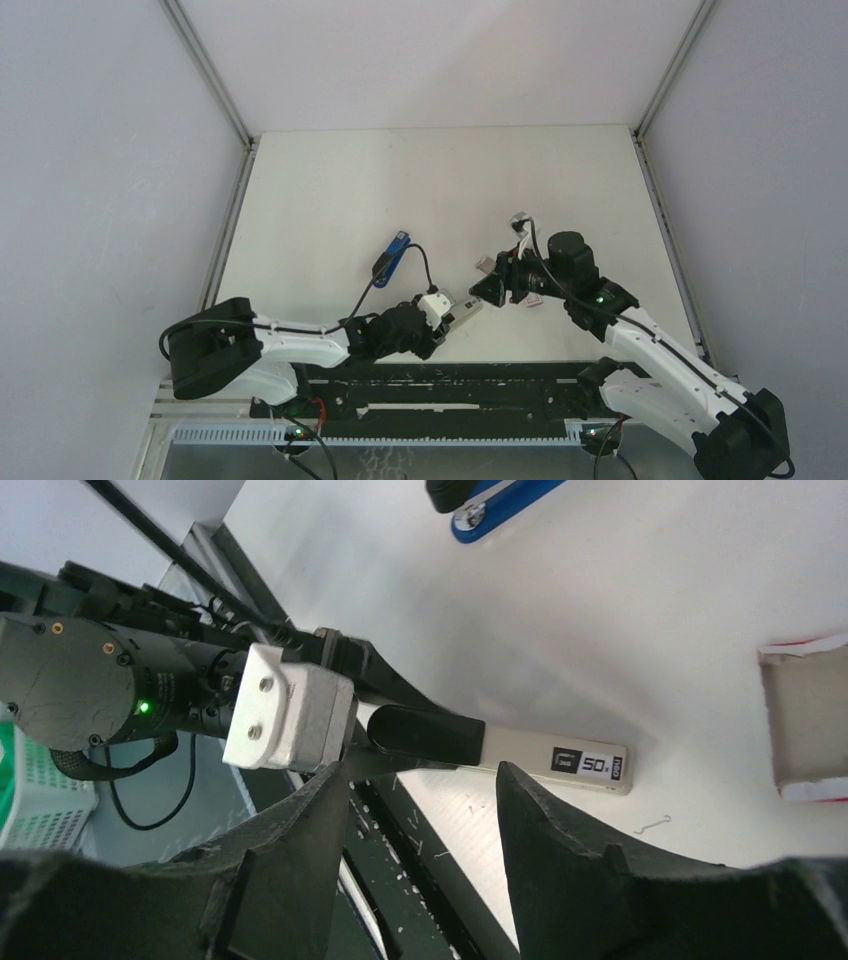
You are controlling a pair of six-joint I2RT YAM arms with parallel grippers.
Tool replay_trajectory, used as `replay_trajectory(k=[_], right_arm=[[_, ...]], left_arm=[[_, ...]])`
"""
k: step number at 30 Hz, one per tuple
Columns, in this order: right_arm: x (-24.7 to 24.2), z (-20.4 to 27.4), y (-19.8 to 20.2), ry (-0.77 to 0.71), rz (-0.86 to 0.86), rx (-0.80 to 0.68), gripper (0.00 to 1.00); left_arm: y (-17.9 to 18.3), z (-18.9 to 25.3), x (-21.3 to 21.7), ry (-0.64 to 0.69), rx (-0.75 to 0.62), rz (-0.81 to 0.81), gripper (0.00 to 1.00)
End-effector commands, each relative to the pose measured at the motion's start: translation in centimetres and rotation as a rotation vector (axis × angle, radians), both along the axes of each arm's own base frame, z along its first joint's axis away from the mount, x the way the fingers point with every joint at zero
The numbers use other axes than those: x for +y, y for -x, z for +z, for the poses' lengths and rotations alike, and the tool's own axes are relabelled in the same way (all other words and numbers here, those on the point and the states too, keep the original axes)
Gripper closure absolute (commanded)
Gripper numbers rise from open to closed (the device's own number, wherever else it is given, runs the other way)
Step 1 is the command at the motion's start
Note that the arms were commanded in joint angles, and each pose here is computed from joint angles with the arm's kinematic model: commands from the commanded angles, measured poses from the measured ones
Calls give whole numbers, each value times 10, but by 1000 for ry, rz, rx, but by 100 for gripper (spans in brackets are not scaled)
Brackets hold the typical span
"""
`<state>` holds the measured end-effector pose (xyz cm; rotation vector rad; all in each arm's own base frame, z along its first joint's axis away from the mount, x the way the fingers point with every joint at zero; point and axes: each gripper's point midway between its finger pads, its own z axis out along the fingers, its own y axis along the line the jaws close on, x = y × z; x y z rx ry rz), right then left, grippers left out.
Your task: Load the staples into the stapler
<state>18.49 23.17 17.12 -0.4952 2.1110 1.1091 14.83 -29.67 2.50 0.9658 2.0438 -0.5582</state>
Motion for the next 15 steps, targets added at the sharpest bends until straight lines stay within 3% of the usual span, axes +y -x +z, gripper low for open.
replay_trajectory(k=[1,7,15], right_arm=[[-18,20,-22,-15,-153,-44,45],[-40,25,-32,-46,-243,-56,44],[-51,13,-35,-47,-294,-25,43]], left_arm=[[0,21,0,77,-30,10,37],[1,54,-2,157,-66,-7,21],[-16,32,-23,-66,-45,-24,22]])
